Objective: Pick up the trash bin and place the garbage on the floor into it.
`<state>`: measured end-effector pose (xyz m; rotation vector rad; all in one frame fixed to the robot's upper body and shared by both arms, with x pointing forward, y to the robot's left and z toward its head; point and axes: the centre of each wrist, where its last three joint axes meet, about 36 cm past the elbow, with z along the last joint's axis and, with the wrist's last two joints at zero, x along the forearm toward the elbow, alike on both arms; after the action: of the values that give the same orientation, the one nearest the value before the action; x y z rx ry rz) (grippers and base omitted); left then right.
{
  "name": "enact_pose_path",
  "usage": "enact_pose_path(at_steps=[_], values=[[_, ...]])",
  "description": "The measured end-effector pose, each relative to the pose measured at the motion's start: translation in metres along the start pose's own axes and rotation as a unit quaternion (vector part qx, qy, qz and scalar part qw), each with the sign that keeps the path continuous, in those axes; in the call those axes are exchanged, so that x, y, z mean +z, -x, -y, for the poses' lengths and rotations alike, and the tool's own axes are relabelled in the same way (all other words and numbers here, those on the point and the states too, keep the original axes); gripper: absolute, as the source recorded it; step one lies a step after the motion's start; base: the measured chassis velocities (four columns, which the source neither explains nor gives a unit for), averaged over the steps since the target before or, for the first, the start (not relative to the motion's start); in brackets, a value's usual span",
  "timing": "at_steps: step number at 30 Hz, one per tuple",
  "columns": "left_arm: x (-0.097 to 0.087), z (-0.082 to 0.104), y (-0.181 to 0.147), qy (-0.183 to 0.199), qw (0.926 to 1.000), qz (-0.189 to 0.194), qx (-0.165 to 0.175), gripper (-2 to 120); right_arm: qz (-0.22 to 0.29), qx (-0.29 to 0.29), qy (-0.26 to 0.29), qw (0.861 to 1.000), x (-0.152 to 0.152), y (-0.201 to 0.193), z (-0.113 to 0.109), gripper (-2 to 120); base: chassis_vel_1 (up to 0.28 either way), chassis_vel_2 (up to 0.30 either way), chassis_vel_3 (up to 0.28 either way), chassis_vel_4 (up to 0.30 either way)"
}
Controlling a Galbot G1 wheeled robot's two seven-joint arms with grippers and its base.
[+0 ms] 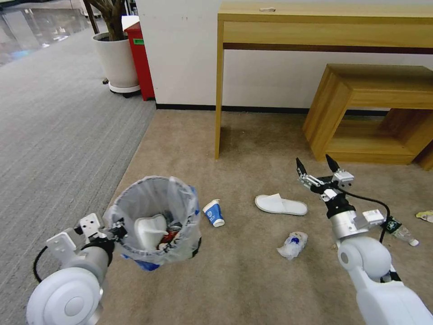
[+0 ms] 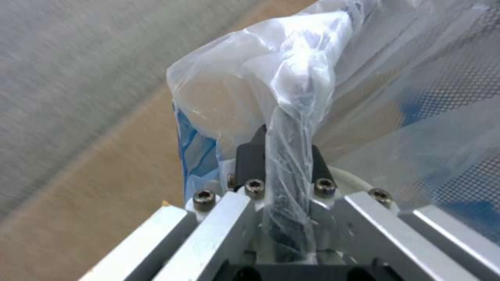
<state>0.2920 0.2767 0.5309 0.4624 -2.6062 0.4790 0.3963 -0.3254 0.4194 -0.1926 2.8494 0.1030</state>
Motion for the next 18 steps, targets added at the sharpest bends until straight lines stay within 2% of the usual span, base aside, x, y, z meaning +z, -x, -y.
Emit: enact_pose_path(at_steps=[2, 7, 12, 18], values=[[-0.0002, -0.0058, 0.0046, 0.014, 0.9993, 0.023, -0.025, 1, 0.005, 0.002, 0.004, 1.000, 0.0003, -0.0008, -0.0026, 100, 0.000, 0.000, 0.000, 0.000], [-0.0008, -0.0115, 0.0057, 0.017, 0.9984, 0.033, -0.043, 1, 0.010, 0.004, 0.010, 1.000, 0.0003, -0.0015, -0.0066, 100, -0.043, 0.029, 0.037, -0.024], [-0.0020, -0.0112, 0.0038, 0.013, 0.9986, 0.033, -0.040, 1, 0.010, 0.003, 0.014, 1.000, 0.0019, -0.0015, -0.0091, 100, -0.135, 0.131, 0.142, -0.150], [-0.0021, -0.0107, 0.0043, 0.005, 0.9990, 0.030, -0.033, 1, 0.009, 0.001, 0.012, 1.000, 0.0043, 0.0001, -0.0070, 100, -0.222, 0.219, 0.218, -0.236]])
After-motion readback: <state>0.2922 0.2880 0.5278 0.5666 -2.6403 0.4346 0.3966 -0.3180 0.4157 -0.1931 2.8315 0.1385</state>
